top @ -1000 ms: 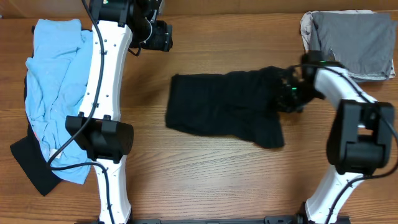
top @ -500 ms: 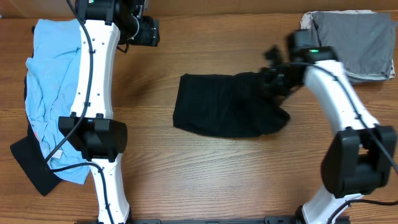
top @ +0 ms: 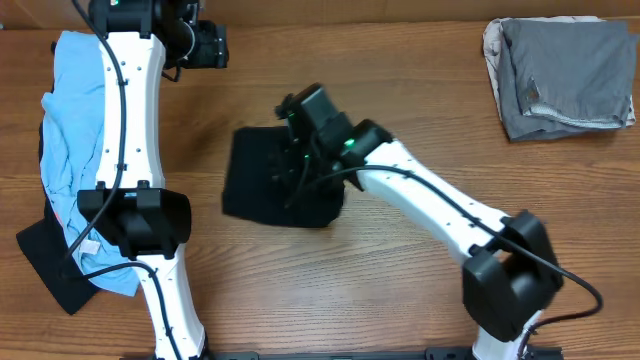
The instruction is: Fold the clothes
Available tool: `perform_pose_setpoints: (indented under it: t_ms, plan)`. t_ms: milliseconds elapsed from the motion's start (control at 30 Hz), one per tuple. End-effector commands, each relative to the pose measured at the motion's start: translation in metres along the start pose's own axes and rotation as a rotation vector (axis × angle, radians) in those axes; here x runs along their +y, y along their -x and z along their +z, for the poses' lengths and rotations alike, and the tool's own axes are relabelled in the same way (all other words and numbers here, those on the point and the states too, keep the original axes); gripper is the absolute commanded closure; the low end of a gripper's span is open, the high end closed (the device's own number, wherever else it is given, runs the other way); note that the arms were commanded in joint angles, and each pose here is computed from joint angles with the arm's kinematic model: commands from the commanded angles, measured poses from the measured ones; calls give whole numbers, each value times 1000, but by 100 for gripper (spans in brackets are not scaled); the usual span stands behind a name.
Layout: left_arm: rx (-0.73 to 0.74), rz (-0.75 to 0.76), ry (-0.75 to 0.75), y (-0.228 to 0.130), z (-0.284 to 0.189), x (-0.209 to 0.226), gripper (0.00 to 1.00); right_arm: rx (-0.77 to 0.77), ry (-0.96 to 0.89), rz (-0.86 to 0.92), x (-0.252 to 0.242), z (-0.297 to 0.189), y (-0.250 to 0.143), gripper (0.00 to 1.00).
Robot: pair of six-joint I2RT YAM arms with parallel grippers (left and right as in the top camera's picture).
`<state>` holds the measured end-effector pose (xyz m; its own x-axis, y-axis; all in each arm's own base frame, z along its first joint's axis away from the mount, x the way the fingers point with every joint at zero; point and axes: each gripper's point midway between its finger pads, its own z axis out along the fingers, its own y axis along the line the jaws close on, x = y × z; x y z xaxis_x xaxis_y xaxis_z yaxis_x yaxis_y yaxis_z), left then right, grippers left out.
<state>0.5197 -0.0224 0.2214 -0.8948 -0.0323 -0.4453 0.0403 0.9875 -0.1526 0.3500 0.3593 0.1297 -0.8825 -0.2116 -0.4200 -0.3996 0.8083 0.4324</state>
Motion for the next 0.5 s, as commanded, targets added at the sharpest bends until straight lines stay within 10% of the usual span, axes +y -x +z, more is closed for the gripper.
perform_pose_setpoints:
  t_ms: [0, 467]
  plan:
    - [-20, -11, 15, 4, -6, 8, 23, -32, -21, 33, -8, 0, 13, 11]
    - [-24, -15, 71, 5, -7, 19, 23, -65, -100, 106, -37, -88, 43, 12]
